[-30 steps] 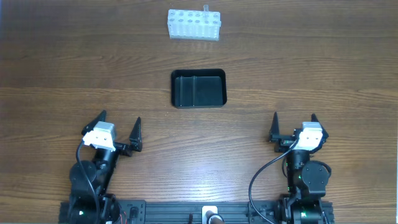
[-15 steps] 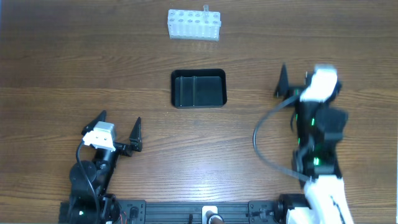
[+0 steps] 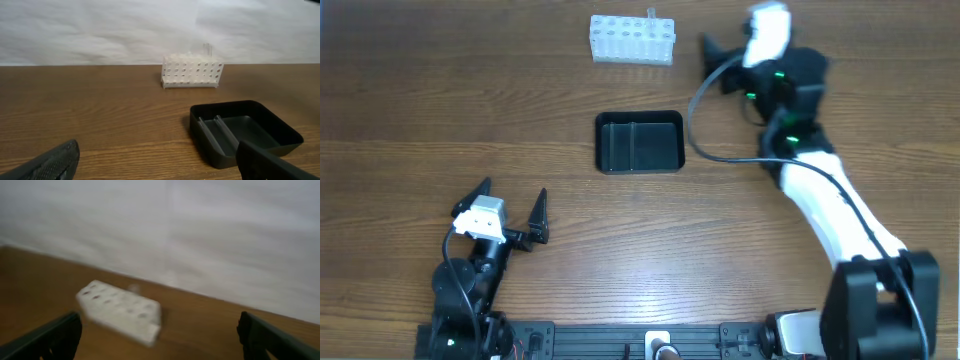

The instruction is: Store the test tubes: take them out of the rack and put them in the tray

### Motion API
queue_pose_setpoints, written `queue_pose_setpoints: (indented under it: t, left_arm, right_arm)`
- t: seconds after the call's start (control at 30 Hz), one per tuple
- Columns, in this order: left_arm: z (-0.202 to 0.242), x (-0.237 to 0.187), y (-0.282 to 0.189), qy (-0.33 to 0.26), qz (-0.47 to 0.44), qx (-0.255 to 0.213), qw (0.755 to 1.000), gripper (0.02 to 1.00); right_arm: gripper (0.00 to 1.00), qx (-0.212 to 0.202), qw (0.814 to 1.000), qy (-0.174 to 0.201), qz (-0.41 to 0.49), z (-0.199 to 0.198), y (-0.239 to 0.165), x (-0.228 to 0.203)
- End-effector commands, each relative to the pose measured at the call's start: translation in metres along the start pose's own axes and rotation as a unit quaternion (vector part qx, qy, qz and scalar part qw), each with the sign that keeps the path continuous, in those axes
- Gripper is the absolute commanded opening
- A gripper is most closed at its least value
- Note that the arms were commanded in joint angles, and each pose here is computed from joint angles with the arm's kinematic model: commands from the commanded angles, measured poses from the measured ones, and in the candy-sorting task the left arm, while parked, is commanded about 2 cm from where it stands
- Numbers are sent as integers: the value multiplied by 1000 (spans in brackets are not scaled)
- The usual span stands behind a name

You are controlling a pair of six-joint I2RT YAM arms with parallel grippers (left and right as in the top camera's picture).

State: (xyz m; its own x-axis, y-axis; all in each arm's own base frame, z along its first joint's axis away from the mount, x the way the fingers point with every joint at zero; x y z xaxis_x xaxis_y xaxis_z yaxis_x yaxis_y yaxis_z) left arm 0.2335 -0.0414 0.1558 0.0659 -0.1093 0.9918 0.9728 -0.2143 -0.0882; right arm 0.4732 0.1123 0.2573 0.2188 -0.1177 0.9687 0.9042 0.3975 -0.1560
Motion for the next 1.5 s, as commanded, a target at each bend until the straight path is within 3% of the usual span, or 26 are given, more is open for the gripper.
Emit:
queue_pose_setpoints:
  t: [0.03, 0.3, 0.57, 0.87, 1.23, 1.33, 1.5]
  left_arm:
    - [-1, 0, 0, 9, -2, -3, 1000, 998]
    - [-1, 0, 0, 9, -2, -3, 1000, 998]
    - [-1, 0, 0, 9, -2, -3, 1000, 998]
    - [-1, 0, 0, 9, -2, -3, 1000, 998]
    - [-1, 0, 0, 9, -2, -3, 1000, 998]
    - [-1, 0, 0, 9, -2, -3, 1000, 998]
    - [-1, 0, 0, 9, -2, -3, 1000, 998]
  right_arm:
    - [991, 38, 999, -13, 3, 45, 21, -5]
    - [991, -57, 998, -20, 5, 68, 44, -40]
    - [991, -117, 992, 52, 4, 75, 56, -75]
    - [991, -183, 981, 52, -37, 68, 54, -73]
    - [993, -211, 974, 58, -60, 49, 57, -72]
    - [993, -244, 967, 44, -64, 38, 59, -78]
    - [991, -258, 965, -22, -42, 34, 75, -89]
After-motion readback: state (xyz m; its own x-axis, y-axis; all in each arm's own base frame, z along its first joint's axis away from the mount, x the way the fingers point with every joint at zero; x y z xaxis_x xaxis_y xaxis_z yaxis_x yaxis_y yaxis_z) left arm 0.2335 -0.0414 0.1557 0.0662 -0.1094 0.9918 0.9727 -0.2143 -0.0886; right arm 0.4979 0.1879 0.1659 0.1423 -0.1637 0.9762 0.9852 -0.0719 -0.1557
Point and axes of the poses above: each gripper's point midway between its finger pads, its own y axis out along the fingers, its own z axis along the line the jaws close on, x = y × z, the point moved 1 cm from there along -y, back along the fingers, and after that the axes turned 10 degrees about y, right-handed, at the moved point
